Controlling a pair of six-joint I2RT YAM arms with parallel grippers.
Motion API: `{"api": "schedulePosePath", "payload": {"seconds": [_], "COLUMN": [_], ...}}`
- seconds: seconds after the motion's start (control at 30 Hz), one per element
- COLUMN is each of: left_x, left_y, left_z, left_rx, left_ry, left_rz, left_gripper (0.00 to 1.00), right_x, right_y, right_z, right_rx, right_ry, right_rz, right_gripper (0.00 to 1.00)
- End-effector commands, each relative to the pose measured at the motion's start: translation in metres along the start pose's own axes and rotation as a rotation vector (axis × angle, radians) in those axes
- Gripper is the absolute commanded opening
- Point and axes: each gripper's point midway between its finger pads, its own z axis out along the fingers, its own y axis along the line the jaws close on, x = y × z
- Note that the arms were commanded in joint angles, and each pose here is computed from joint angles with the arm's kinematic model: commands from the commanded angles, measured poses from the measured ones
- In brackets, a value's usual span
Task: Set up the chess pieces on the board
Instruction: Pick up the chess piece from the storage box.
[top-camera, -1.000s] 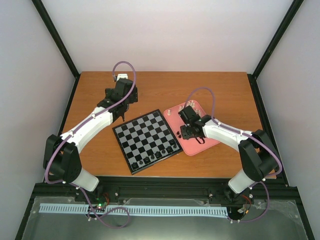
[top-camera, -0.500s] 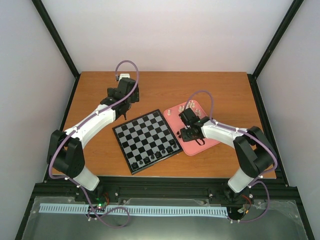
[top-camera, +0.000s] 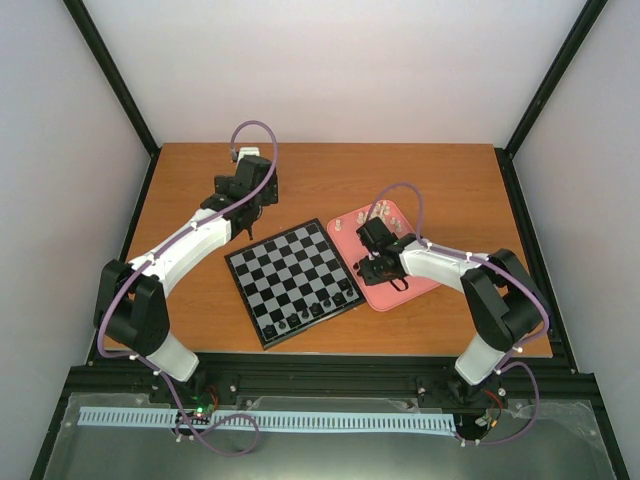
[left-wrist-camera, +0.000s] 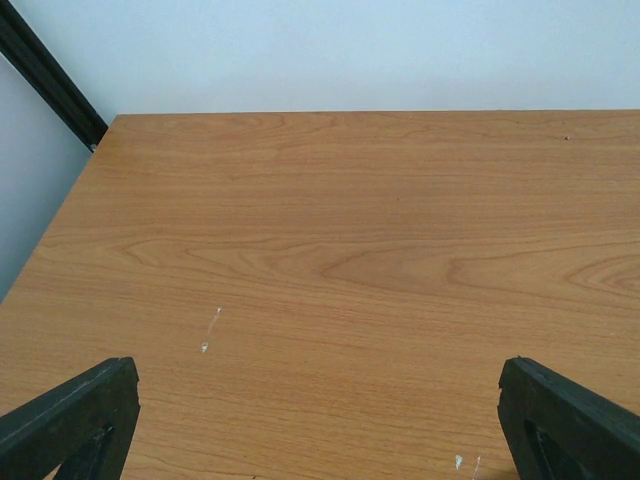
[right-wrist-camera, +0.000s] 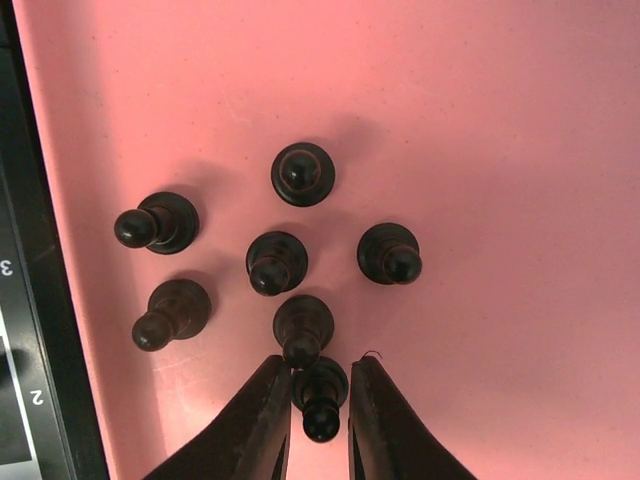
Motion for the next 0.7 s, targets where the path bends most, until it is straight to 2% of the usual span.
{"api": "schedulePosePath", "payload": {"seconds": [0.0, 0.27, 0.4, 0.67], "left_x": [-0.018, -0.018, -0.017, -0.019], "left_y": [-0.001, -0.001, 0.000, 0.000], "left_z": [-0.008, -0.009, -0.009, -0.010], "left_rx": [0.001, 0.000, -0.002, -0.001], "left_ry": [-0.038, -0.038, -0.037, -0.042], "left_rz": [-0.006, -0.006, -0.003, -0.008], "left_gripper": [1.00, 1.00, 1.00, 1.00], "right_x": [-0.005, -0.003, -0.004, -0.023], "right_y": [0.003, 0.005, 0.005, 0.012], "right_z": [0.003, -0.003, -0.012, -0.070], "right_rx": [-0.020, -0.037, -0.044, -0.106], "right_ry": [-0.009, -0.011, -0.021, -0.126], "right_rz": [-0.002, 0.000, 0.009, -0.003], "right_gripper": [0.16, 0.03, 0.03, 0.03]}}
